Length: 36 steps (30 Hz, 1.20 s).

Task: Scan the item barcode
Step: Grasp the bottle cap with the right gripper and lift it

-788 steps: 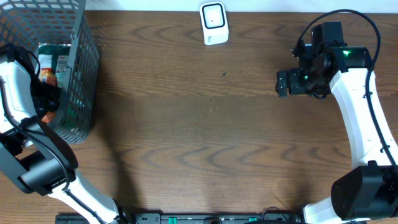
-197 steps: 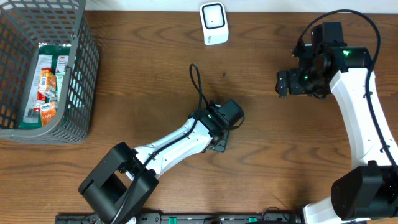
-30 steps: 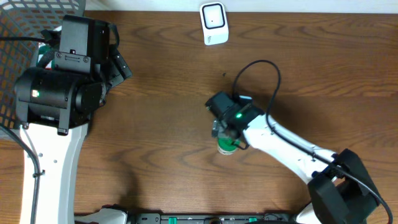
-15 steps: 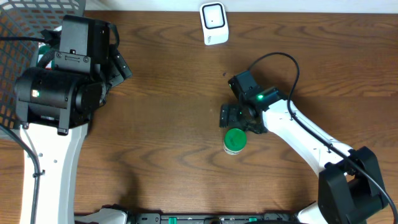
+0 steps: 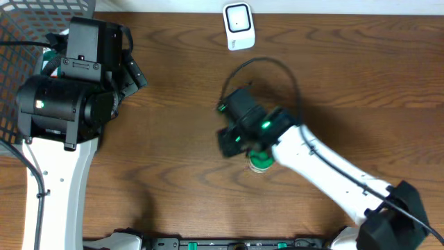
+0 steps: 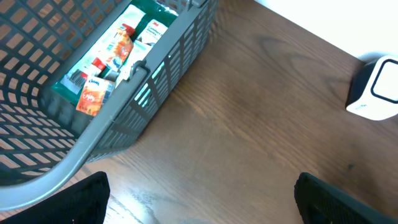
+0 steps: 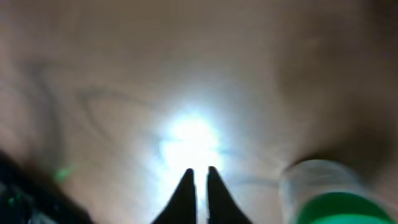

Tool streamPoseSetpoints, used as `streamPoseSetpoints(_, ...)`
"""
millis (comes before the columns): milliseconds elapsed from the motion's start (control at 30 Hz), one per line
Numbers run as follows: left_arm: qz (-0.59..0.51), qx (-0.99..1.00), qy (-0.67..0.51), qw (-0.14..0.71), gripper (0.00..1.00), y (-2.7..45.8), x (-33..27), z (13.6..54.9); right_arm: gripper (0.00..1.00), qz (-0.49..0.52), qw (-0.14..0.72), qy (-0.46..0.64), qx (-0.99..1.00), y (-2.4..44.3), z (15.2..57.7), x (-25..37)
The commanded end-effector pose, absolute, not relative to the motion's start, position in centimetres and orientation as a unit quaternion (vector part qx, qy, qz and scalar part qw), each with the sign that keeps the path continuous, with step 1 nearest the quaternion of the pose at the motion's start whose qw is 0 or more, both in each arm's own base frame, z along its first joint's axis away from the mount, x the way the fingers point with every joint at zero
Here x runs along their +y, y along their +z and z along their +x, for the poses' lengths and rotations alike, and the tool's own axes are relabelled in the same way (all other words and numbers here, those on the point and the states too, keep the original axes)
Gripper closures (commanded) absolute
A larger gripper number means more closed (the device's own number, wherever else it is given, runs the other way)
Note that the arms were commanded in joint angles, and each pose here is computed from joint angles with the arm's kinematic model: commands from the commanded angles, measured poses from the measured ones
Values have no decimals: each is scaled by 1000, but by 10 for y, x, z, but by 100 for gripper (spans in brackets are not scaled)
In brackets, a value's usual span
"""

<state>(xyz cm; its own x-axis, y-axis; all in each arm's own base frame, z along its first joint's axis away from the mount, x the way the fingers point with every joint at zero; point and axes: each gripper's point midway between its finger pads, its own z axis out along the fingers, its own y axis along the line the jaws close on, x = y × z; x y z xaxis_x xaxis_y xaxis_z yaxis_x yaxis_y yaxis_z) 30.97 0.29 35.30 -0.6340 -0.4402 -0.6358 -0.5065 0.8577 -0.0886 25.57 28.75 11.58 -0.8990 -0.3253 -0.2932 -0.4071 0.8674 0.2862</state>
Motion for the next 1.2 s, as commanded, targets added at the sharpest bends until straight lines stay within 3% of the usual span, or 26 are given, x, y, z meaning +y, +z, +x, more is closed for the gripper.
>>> streamPoseSetpoints(0, -271, 896, 53, 347, 5, 359, 8, 308, 99, -256, 97, 139, 952, 90, 228, 306)
streamPoseSetpoints(367, -271, 896, 53, 347, 5, 359, 8, 308, 99, -283, 46, -60, 956, 30, 207, 259)
streamPoseSetpoints(800, -271, 896, 53, 347, 5, 359, 8, 308, 99, -253, 52, -260, 930, 54, 237, 166)
streamPoseSetpoints(1167, -271, 896, 53, 347, 5, 359, 8, 308, 99, -192, 49, -295, 935, 60, 267, 121)
